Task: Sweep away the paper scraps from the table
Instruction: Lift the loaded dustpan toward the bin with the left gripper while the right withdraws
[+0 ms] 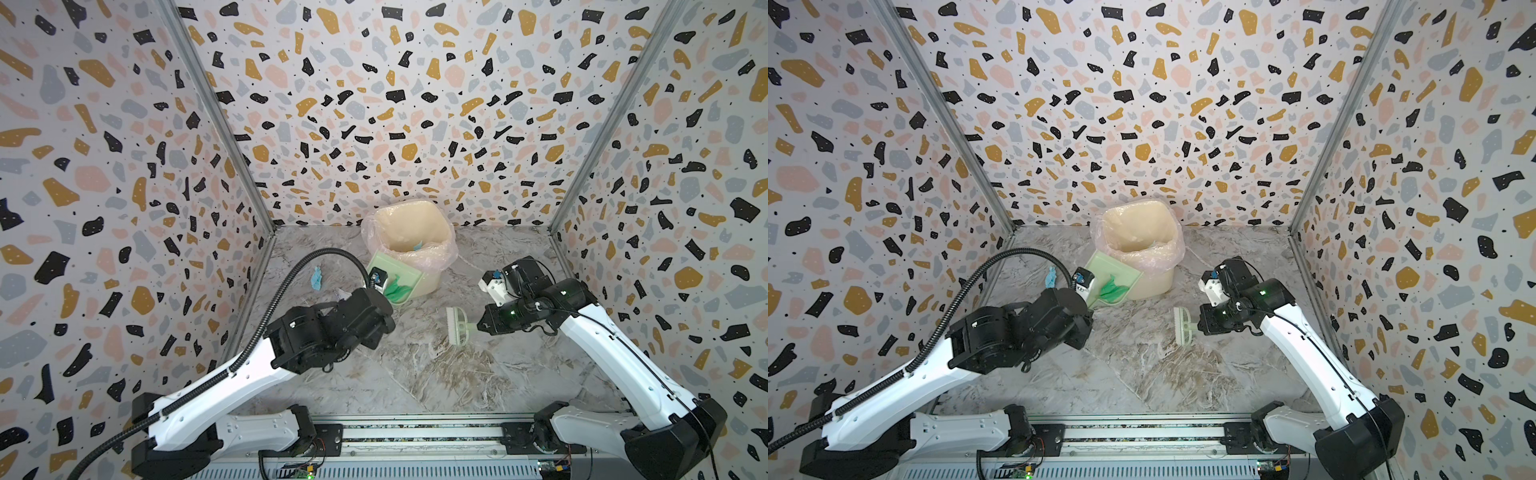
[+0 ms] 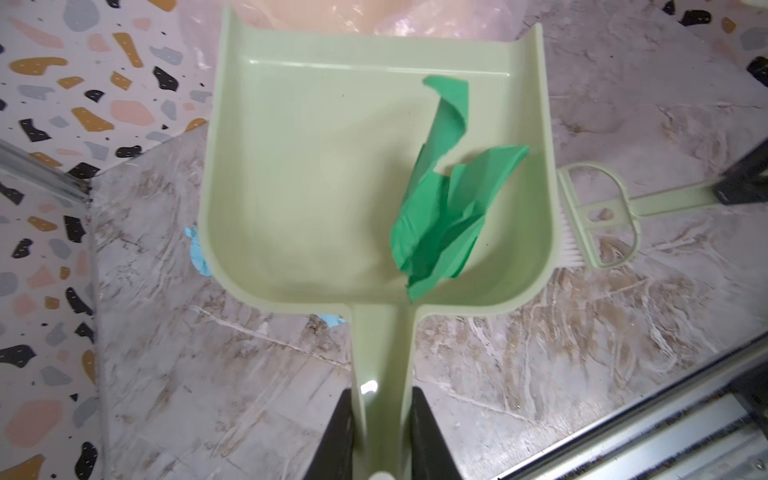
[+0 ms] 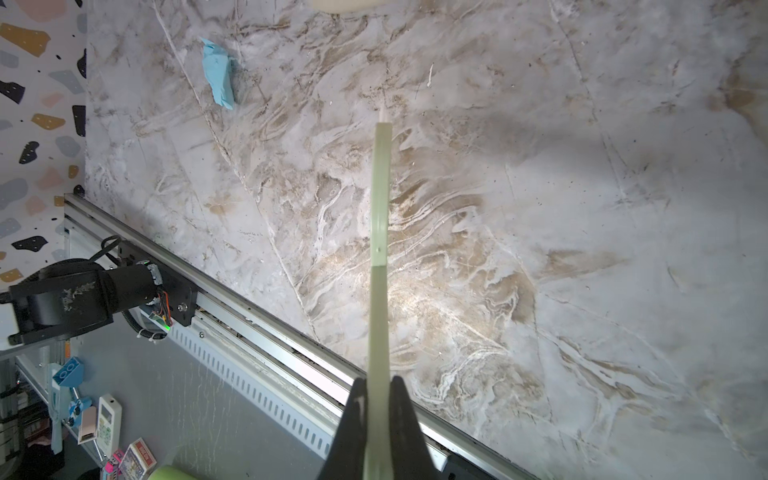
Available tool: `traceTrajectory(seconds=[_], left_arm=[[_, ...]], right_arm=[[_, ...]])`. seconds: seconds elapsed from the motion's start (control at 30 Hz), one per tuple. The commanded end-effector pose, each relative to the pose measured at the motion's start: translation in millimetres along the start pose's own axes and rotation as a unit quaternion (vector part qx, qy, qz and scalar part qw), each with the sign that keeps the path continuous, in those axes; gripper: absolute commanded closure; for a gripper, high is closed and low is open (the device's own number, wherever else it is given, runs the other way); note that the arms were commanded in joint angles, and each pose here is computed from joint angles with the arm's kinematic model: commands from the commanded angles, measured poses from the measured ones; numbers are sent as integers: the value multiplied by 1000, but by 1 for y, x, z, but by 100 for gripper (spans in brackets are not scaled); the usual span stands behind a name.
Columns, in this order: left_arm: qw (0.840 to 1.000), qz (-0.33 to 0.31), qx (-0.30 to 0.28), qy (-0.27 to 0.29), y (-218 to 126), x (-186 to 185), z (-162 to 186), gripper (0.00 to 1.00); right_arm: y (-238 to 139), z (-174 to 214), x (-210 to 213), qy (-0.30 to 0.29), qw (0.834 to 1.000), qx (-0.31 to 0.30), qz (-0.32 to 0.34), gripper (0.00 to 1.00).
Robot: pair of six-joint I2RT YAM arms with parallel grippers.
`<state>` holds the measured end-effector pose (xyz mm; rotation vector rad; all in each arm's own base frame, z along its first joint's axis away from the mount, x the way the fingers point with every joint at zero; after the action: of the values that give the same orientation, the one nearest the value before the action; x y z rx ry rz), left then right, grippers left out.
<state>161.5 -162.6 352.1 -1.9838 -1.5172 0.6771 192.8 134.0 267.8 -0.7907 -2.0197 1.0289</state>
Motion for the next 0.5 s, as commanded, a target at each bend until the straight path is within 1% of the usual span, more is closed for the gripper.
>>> traceTrajectory(seconds=[0.0, 0.13, 0.27, 0.4, 0.47], left_arm=[[999, -16, 15, 44, 1, 12, -14, 100], [997, -51, 9, 52, 9, 25, -37, 100], [997, -63, 6, 53, 16, 35, -63, 100], [994, -82, -8, 68, 23, 33, -87, 100], [994, -85, -4, 76, 32, 28, -97, 100]], right_arm=[[-6, 4, 2, -11, 999, -23, -21, 100], [0, 13, -4, -5, 999, -21, -30, 100], [1, 18, -8, 1, 999, -26, -35, 100], [3, 23, -13, 5, 999, -28, -39, 100], [4, 25, -15, 6, 999, -29, -42, 100]])
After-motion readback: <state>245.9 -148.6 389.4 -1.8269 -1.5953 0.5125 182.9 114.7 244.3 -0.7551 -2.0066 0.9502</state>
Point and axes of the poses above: each gripper's point midway between its finger pads, its own y axis out along the fingers, its own x axis along the line the jaws close on, z = x × y, the point moved 7 cm from there along -y, back along the fingers, and after that the axes turned 14 degrees about -y, right-handed, at the moved point
